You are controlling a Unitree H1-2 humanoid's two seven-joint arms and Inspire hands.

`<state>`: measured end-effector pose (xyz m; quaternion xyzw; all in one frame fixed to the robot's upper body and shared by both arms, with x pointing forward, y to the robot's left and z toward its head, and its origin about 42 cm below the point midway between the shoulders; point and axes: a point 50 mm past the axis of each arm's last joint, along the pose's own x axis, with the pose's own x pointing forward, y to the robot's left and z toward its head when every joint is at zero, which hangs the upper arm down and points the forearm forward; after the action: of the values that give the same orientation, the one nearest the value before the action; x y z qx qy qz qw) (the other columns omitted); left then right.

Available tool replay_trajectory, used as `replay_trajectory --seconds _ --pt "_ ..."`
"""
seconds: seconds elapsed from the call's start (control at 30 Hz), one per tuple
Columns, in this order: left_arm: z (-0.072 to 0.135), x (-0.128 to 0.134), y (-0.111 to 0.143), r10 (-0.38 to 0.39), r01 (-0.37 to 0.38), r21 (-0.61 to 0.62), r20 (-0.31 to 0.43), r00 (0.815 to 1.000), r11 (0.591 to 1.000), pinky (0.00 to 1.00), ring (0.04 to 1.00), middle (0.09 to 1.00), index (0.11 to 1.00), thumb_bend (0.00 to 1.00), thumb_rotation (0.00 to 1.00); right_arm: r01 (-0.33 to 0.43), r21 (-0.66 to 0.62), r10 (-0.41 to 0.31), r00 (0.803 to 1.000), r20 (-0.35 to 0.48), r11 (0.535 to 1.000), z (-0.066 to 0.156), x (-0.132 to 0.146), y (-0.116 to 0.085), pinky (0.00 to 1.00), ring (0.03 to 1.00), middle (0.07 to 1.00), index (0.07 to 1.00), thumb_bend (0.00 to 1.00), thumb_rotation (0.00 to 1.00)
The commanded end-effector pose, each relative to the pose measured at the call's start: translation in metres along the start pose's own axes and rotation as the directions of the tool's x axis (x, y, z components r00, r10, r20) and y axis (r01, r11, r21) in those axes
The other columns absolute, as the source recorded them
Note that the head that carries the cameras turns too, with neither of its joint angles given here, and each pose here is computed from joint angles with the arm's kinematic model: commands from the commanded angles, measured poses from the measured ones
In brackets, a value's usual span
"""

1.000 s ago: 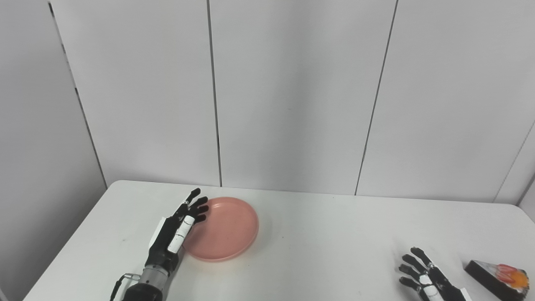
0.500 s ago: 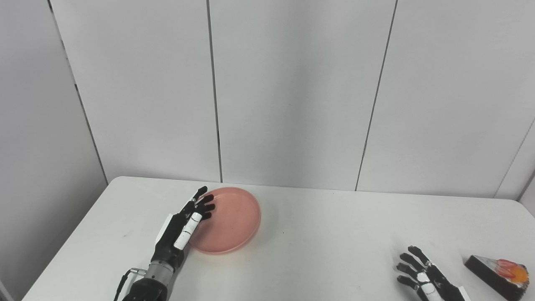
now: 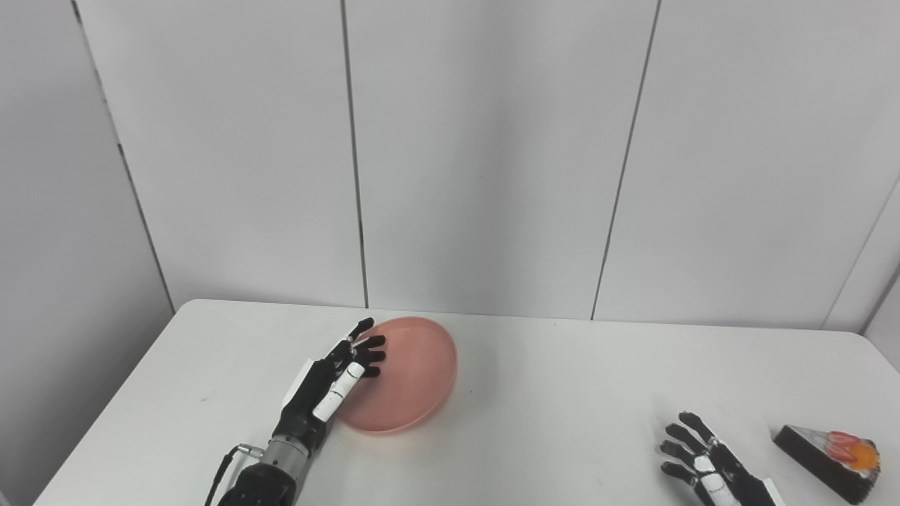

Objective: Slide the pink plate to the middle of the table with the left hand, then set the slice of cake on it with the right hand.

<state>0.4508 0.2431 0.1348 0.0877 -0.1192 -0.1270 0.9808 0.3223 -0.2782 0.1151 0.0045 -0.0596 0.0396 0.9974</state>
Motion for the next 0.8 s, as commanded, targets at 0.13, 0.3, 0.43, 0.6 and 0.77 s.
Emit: replay_trajectory --seconds 0.13,0.3,0.43,0.6,0.77 --pt "-0.033 -0.029 -0.037 -0.047 0.042 -0.052 -0.088 0.995 0.998 0.8 0.83 0.872 0.897 0.81 0.86 0.012 0.048 -0.006 0.991 -0.132 0.999 -0.033 -0.029 0.014 0.77 0.813 0.848 0.882 0.89 0.76" --pt "-0.033 -0.028 -0.041 -0.059 0.056 -0.034 -0.08 0.995 0.998 0.78 0.824 0.869 0.903 0.83 0.87 0.011 0.052 -0.004 0.991 -0.132 0.999 -0.031 -0.03 0.013 0.77 0.816 0.848 0.885 0.89 0.76" --pt "-0.033 -0.027 -0.044 -0.067 0.065 -0.035 -0.076 0.995 0.997 0.78 0.817 0.863 0.9 0.83 0.88 0.011 0.049 -0.004 0.991 -0.134 0.999 -0.031 -0.031 0.012 0.77 0.814 0.849 0.883 0.89 0.76" --pt "-0.034 -0.026 -0.049 -0.083 0.08 -0.038 -0.072 0.994 0.996 0.76 0.814 0.853 0.904 0.84 0.87 0.011 0.051 -0.004 0.991 -0.135 0.999 -0.031 -0.031 0.012 0.78 0.819 0.853 0.885 0.89 0.76" --pt "-0.034 -0.027 -0.055 -0.099 0.096 -0.041 -0.077 0.992 0.995 0.77 0.813 0.862 0.905 0.81 0.86 0.015 0.049 -0.008 0.991 -0.136 0.999 -0.03 -0.032 0.014 0.78 0.816 0.851 0.884 0.9 0.76"
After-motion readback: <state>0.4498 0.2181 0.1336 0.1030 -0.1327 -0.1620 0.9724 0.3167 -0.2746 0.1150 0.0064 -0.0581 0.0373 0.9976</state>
